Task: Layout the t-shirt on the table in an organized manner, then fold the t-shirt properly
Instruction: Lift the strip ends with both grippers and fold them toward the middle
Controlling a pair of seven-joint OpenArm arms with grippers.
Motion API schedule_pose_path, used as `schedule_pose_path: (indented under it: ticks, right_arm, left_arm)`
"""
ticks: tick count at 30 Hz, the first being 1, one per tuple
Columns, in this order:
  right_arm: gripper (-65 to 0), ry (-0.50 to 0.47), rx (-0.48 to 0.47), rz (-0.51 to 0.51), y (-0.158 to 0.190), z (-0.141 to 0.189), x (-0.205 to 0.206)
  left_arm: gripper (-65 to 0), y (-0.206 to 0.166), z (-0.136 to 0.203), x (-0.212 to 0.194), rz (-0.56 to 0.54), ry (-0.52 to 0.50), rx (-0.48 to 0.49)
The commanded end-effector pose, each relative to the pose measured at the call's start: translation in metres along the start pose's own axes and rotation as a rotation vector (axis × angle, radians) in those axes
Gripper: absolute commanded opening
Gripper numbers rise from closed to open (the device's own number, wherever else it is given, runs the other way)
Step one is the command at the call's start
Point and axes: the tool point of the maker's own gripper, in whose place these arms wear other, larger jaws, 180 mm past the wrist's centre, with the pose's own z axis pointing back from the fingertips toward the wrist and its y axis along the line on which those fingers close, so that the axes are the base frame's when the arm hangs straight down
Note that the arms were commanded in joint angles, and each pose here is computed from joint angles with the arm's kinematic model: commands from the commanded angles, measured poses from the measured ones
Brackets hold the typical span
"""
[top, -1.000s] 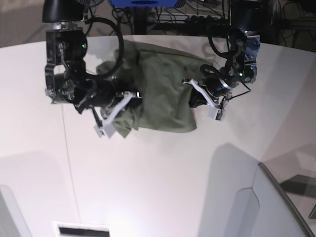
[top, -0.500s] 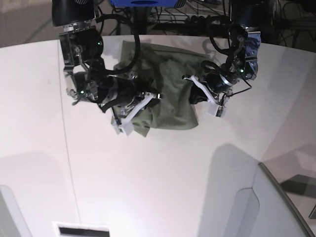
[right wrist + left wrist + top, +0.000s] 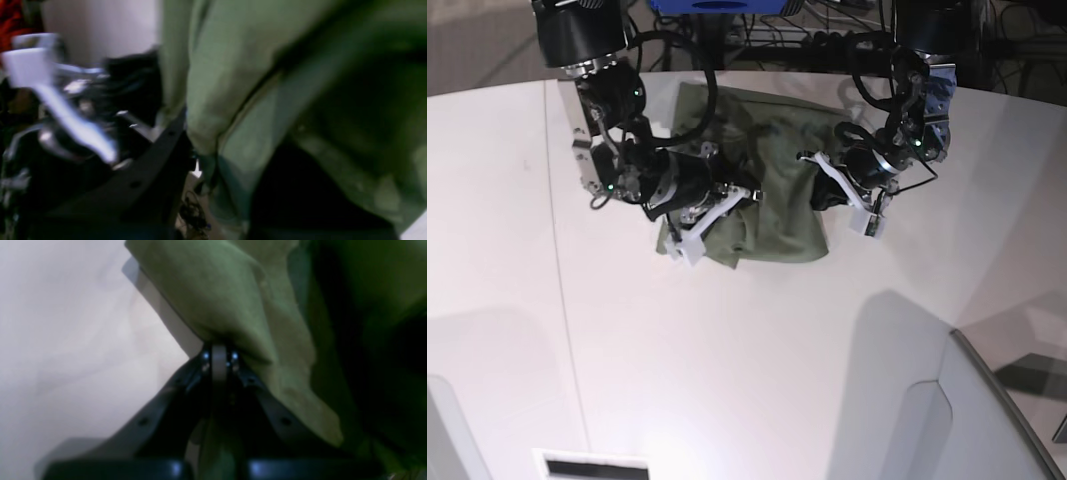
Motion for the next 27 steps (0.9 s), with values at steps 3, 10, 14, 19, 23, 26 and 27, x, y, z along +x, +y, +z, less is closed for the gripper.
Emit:
schedule_pose_path:
  ticks: [3,10,14,19,23,26,27]
  right_arm:
    - [-64.2,-0.053,0.069,-0.008,0.019,-0.001,0.02]
    - [-64.2,-0.065,0.085,-0.008,0.025,-0.002,0.03]
    - [-64.2,-0.063,0.092,0.002,0.029,-0.003,0.032]
    - [-64.2,-0.065,0.099,0.02,0.035,-0.005,0.032]
    - [-64.2,-0.05,0.095,-0.001,0.03,-0.01,0.027]
    - [-64.2,-0.029,0.131,-0.055,0.033,-0.014,0.026]
    - [-64.2,-0.021,0.134,-0.069,0.031,-0.016,0.024]
  left_arm:
    - [-65.0,0.007,0.002,-0.005,-0.022,0.038,0.022]
    - [-65.0,0.057,0.033,0.019,0.007,-0.041,0.169]
    - [-65.0,0.071,0.05,0.014,-0.041,-0.018,0.196]
    - [-65.0,0.069,0.055,-0.004,-0.035,0.015,0.194]
    - [-65.0,0.045,0.044,-0.017,-0.058,0.051,0.13]
    - [-65.0,0.03,0.037,-0.022,-0.07,0.067,0.095]
    - [-65.0,0.026,0.035,-0.023,-0.069,0.068,0.087]
